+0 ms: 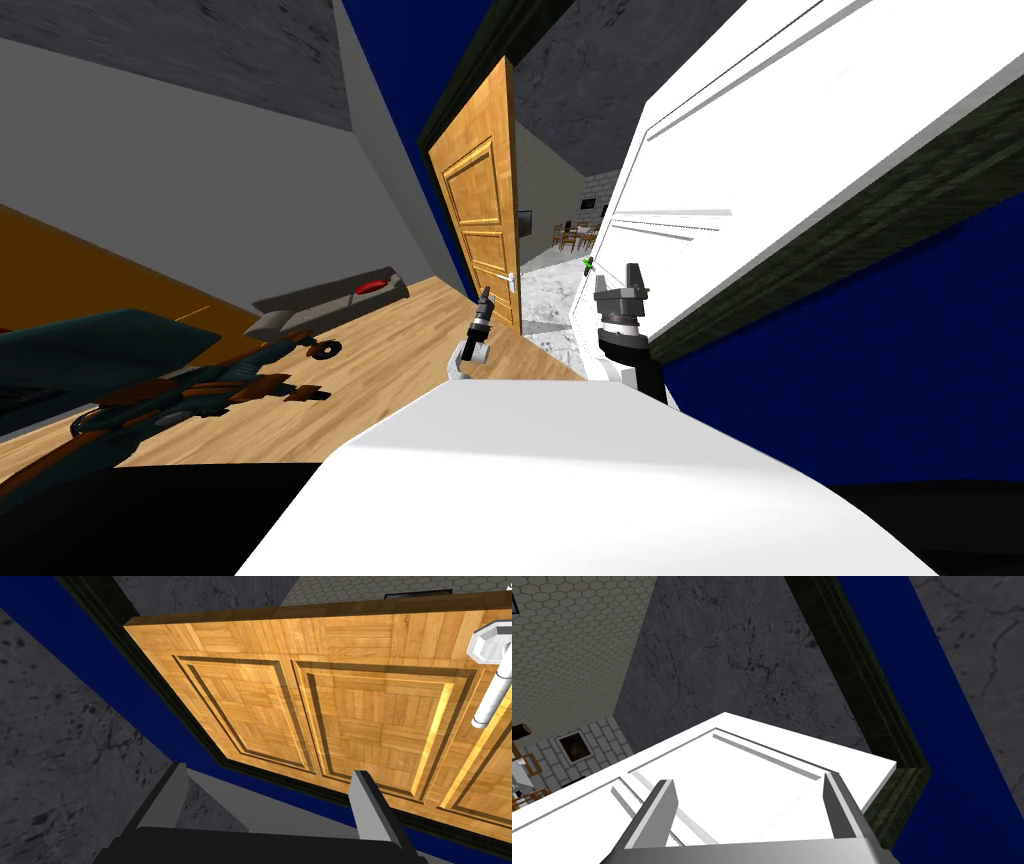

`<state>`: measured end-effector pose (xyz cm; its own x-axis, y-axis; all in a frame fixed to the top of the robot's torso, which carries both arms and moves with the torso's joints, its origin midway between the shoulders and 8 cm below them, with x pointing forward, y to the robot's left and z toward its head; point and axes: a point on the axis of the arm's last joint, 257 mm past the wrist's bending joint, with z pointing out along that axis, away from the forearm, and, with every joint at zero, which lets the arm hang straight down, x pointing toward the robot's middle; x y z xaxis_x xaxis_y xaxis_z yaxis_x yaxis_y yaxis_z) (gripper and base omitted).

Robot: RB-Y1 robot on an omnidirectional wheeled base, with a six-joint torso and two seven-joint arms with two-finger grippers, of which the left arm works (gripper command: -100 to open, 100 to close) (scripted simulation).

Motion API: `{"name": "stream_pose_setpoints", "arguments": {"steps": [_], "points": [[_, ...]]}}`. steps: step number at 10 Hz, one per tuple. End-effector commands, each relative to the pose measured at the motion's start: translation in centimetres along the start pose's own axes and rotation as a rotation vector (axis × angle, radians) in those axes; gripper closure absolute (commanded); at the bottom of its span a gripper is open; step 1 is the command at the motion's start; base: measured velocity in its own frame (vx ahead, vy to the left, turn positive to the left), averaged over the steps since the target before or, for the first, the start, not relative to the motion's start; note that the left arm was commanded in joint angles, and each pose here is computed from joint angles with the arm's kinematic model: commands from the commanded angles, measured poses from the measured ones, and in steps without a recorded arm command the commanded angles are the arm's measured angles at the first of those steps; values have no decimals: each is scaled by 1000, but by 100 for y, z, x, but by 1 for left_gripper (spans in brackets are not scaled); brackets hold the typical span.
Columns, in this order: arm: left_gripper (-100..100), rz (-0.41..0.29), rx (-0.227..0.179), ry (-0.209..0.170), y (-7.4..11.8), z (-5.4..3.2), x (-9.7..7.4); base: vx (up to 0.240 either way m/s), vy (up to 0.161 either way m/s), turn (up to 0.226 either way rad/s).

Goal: Push the door open

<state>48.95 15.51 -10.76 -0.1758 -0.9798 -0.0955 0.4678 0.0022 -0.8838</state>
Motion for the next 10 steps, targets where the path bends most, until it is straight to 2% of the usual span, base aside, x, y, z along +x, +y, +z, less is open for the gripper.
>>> {"name": "stream_pose_setpoints", "arguments": {"steps": [1,7,8,10], "points": [[-100,-13,-23,17,122,27,87,60,92,-29],[-100,-61,-114,86,585,101,448,92,109,-31],[-100,-61,-115,86,586,100,448,63,65,-12],[-100,-75,-144,109,727,115,572,55,64,-20]]}}
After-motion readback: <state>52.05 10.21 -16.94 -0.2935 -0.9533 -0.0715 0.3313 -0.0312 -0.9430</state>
